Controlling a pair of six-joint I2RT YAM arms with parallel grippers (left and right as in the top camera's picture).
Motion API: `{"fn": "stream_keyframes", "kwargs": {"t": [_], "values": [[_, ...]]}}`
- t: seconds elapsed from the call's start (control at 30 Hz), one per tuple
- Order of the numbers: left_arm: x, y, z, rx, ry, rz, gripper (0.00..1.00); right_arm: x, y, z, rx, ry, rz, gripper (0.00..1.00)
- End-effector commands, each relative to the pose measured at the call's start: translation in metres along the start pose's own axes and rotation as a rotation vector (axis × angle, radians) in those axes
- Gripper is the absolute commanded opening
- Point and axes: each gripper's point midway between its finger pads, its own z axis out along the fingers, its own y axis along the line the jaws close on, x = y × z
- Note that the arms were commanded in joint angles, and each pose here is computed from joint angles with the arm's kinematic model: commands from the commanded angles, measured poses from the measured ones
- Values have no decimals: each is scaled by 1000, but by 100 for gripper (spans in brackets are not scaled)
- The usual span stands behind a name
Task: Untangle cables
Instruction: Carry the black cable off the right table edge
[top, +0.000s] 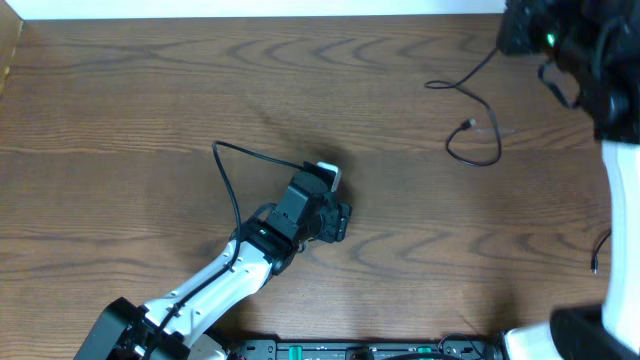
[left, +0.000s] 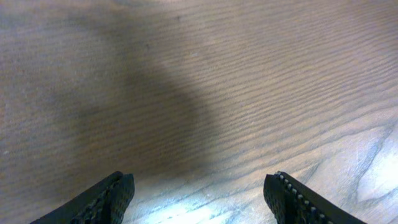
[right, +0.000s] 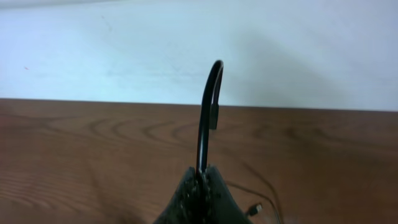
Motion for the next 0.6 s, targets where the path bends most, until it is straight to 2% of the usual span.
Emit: {"fn": "stream_keyframes", "kwargs": {"t": [0.0,0.13,0.33,0.47,0.57], "values": [[5,0,-1,3,21,7,73,-25,-13,-3,16,-51,-5,1],[8,1,-1,-1,32,6,73,-25,-45,12,83,-26,28,1],[5,0,-1,3,19,8,73,0,-116,45,207,80,103,1],[3,-1,-1,6,11,8,73,15,-180,69,311,115,165,1],[2,-1,-1,6,10,8,73,32,-245,78,464,142,213,1]]}}
